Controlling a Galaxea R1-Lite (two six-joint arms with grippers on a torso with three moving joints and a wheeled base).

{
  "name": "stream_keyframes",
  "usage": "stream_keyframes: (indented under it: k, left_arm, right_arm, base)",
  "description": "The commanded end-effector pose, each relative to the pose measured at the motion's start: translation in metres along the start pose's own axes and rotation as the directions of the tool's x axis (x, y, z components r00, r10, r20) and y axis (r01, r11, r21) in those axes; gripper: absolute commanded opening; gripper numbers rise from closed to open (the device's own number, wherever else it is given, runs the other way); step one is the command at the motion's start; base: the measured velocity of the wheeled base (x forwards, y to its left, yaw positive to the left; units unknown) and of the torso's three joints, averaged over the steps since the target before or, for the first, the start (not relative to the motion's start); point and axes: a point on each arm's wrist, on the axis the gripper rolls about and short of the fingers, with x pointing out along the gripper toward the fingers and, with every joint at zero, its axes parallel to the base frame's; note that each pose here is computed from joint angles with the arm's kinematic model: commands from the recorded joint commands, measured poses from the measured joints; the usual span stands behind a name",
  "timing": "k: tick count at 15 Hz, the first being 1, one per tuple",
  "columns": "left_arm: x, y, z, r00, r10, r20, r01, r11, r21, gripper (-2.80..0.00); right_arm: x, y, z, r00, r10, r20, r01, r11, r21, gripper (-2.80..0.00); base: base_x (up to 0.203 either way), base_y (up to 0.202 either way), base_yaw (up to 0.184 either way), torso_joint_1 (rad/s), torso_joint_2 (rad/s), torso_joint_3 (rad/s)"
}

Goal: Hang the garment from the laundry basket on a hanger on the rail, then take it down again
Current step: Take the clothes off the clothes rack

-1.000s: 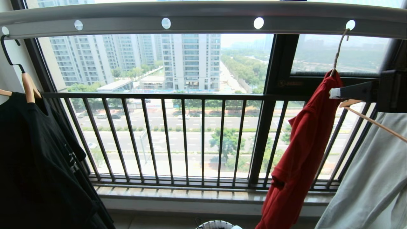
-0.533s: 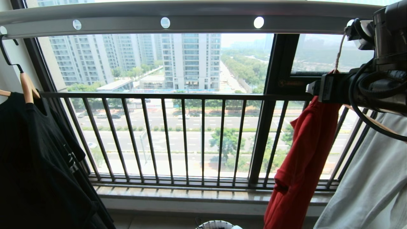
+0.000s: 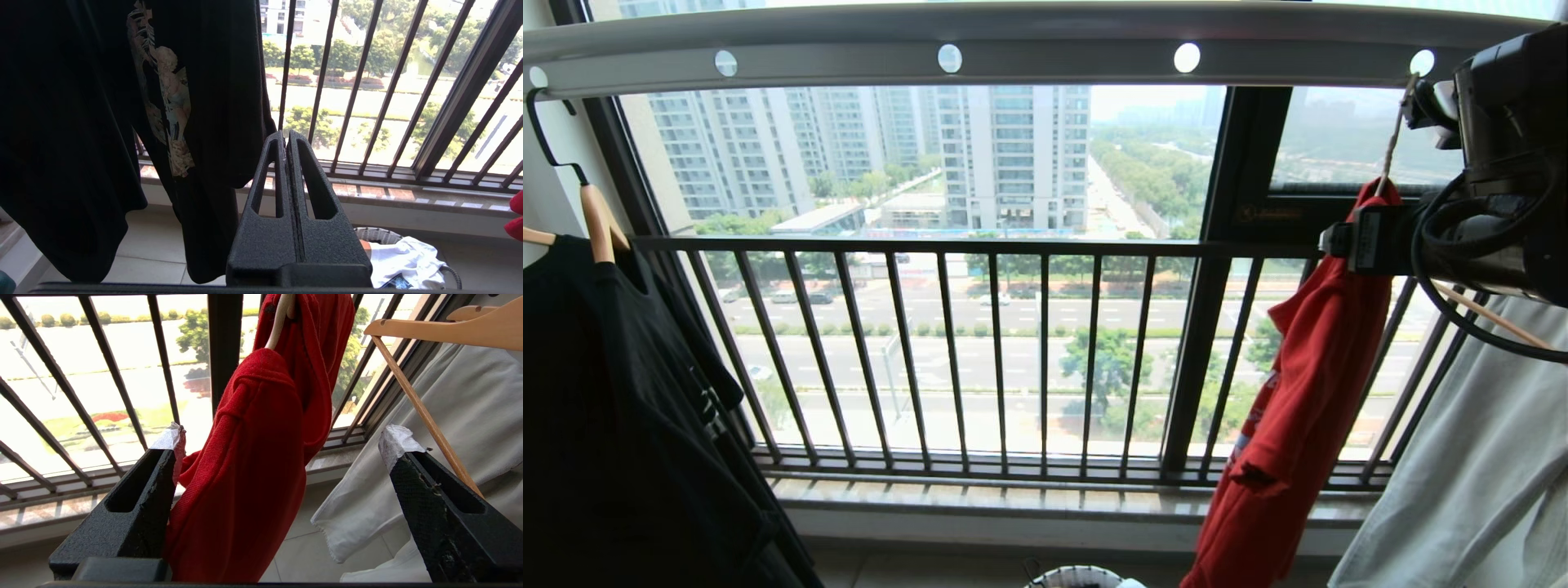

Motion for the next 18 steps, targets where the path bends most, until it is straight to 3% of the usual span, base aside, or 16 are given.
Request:
stream_keyframes:
  k: [1,3,6,8,12,18]
  left_arm:
    - [0.000,0.000,0.000,1.000,0.001,0.000,-0.001,1.000,0.000,-2.80]
    - [0.000,0.000,0.000,1.000,0.000,0.001,0.000,1.000,-0.001,-2.80]
    - [0.000,0.000,0.000,1.000,0.000,0.001,0.000,1.000,-0.001,-2.80]
    - [0.000,0.000,0.000,1.000,0.000,0.000,0.000,1.000,-0.001,-2.80]
    - [0.000,0.000,0.000,1.000,0.000,0.001,0.000,1.000,-0.001,-2.80]
    - [0.000,0.000,0.000,1.000,0.000,0.001,0.000,1.000,0.000,-2.80]
  right_arm:
    - [-0.007,-0.013,0.006,1.000,-0.015,0.023,0.015,1.000,0.014,0.00]
    - [-0.010,-0.020,0.010,0.999,-0.013,0.035,0.013,1.000,0.006,0.00]
    - [-0.013,-0.028,0.019,0.986,0.154,0.064,-0.156,0.987,0.025,0.00]
    - [-0.001,-0.036,0.031,0.966,0.214,0.147,-0.222,0.974,0.039,0.00]
    - [0.029,-0.040,0.046,0.947,0.223,0.233,-0.227,0.974,-0.008,0.00]
    - [0.066,-0.048,0.052,0.939,0.261,0.225,-0.261,0.965,-0.030,0.00]
  base:
    - [0.000,0.000,0.000,0.000,0.00,0.000]
    - [0.000,0.000,0.000,0.000,0.00,0.000]
    - [0.000,0.000,0.000,0.000,0.00,0.000]
    - [0.000,0.000,0.000,0.000,0.00,0.000]
    - [0.000,0.000,0.000,0.000,0.00,0.000]
    - [0.000,0.000,0.000,0.000,0.00,0.000]
